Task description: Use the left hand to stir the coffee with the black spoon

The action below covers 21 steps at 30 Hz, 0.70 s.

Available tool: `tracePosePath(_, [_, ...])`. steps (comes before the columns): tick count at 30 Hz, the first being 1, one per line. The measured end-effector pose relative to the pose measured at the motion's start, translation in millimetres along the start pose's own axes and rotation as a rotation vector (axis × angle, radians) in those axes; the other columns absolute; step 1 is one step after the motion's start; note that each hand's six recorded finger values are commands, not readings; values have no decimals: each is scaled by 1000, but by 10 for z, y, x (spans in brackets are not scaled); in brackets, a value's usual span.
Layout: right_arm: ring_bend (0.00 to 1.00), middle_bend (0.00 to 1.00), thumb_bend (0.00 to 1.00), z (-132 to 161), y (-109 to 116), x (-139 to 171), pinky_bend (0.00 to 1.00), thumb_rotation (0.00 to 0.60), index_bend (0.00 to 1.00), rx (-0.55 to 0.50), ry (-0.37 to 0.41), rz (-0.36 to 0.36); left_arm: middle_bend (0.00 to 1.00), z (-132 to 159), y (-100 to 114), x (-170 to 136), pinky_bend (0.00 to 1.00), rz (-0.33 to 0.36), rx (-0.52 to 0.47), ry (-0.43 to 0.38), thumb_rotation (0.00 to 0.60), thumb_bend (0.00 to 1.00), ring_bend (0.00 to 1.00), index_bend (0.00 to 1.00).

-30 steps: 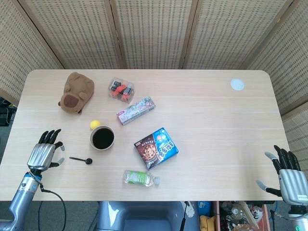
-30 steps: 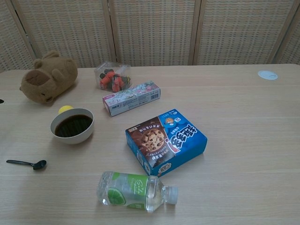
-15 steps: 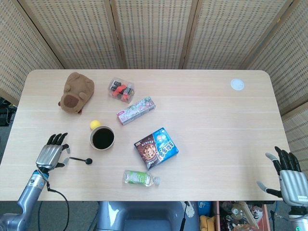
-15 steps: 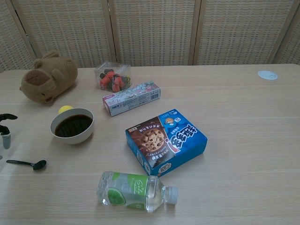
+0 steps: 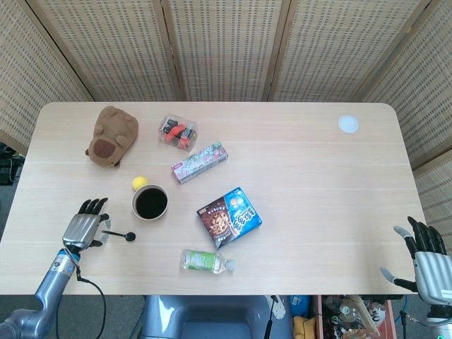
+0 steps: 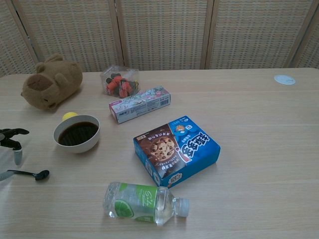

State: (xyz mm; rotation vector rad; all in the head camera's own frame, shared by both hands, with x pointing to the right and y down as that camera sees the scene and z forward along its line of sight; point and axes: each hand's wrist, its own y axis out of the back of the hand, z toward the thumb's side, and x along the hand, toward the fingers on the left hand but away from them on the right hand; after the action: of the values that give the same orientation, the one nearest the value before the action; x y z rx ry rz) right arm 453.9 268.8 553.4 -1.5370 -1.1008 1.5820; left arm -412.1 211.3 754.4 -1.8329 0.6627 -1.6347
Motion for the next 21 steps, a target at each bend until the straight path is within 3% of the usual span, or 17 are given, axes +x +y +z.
tracePosePath(21, [0,108,261,-30,11,28,69,473,210,8,-16,0,58,42,-84,53,0,-25,-17,2,600,364,0,499])
